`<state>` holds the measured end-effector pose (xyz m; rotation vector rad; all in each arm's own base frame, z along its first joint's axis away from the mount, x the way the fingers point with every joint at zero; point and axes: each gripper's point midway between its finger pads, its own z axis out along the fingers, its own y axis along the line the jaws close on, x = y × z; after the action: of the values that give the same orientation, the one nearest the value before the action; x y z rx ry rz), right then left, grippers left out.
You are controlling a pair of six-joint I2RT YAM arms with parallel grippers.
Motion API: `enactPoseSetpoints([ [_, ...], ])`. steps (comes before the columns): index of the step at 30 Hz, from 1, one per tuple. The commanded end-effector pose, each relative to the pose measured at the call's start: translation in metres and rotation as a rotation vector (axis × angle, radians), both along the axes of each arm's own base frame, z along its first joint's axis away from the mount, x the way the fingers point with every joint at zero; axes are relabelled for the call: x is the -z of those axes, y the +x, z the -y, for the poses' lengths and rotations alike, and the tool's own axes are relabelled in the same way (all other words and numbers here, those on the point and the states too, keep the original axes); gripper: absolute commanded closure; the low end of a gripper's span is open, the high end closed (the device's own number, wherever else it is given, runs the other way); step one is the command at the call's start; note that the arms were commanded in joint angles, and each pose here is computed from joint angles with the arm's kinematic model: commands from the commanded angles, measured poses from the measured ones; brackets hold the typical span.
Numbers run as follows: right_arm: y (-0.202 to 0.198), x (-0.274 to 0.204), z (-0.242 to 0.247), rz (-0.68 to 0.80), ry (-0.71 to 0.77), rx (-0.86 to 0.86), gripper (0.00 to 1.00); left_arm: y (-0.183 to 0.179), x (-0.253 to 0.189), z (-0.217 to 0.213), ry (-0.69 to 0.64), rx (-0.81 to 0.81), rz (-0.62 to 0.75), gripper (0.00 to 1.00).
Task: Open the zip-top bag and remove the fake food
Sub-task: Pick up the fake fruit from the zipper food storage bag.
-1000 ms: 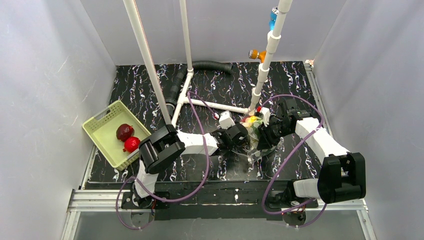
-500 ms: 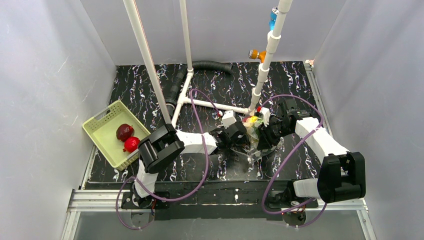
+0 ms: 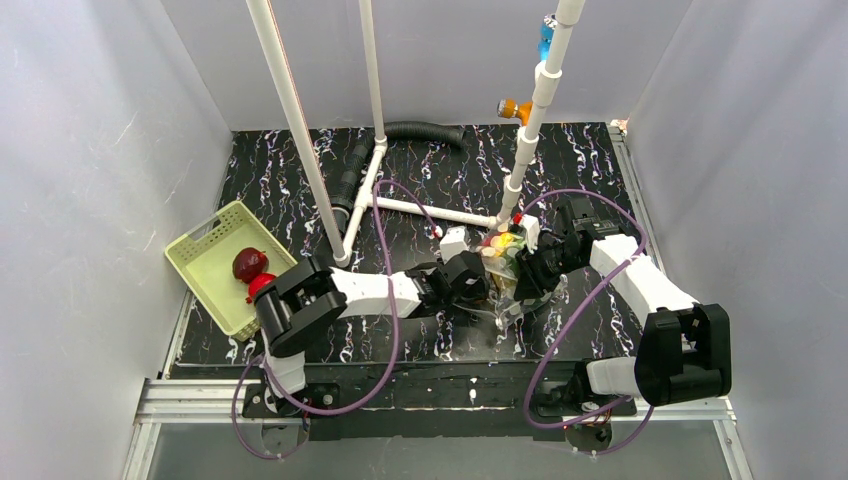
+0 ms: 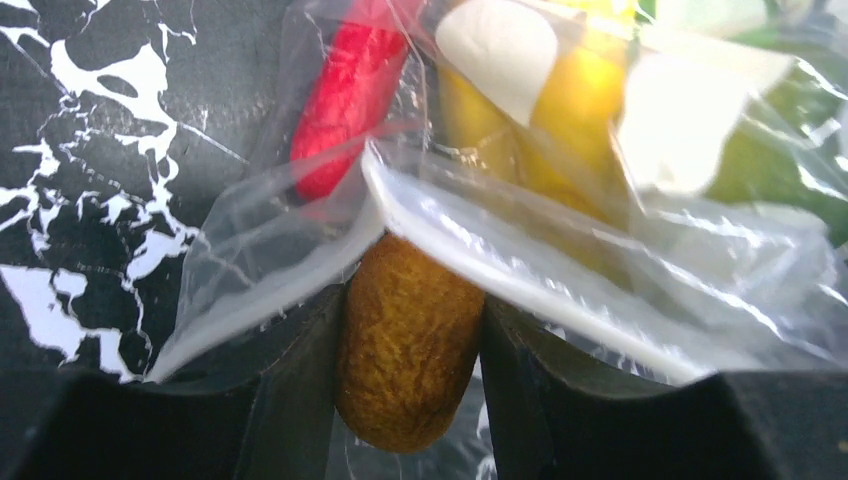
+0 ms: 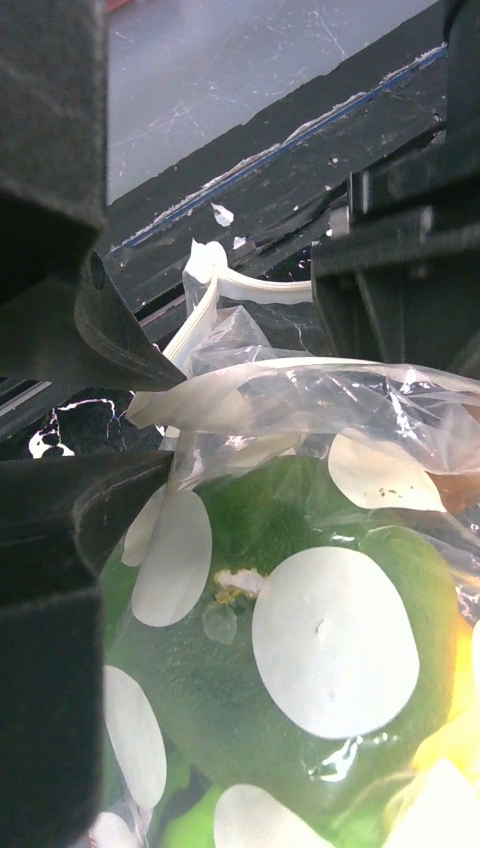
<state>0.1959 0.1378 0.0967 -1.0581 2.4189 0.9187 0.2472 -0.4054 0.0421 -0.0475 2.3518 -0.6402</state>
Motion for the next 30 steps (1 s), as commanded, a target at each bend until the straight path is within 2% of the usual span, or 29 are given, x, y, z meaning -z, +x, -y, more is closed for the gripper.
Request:
enactPoseSetpoints([
  [1, 0.006, -0.01, -0.004, 0.033, 0.015, -0.011, 0.65, -0.011, -0.033, -0.005, -0.06, 0.053, 0.038, 0.98],
  [11, 0.005, -0.01, -0.004, 0.034, 0.018, -0.014, 0.65, -0.03, -0.056, -0.005, -0.169, 0.12, 0.02, 1.0],
  [20, 0.005, -0.011, -0.004, 0.034, 0.022, -0.015, 0.65, -0.057, -0.079, -0.004, -0.261, 0.261, 0.012, 1.0],
  [30, 0.005, -0.011, -0.004, 0.031, 0.022, -0.017, 0.65, -0.079, -0.1, -0.05, -0.273, 0.313, 0.031, 1.0],
])
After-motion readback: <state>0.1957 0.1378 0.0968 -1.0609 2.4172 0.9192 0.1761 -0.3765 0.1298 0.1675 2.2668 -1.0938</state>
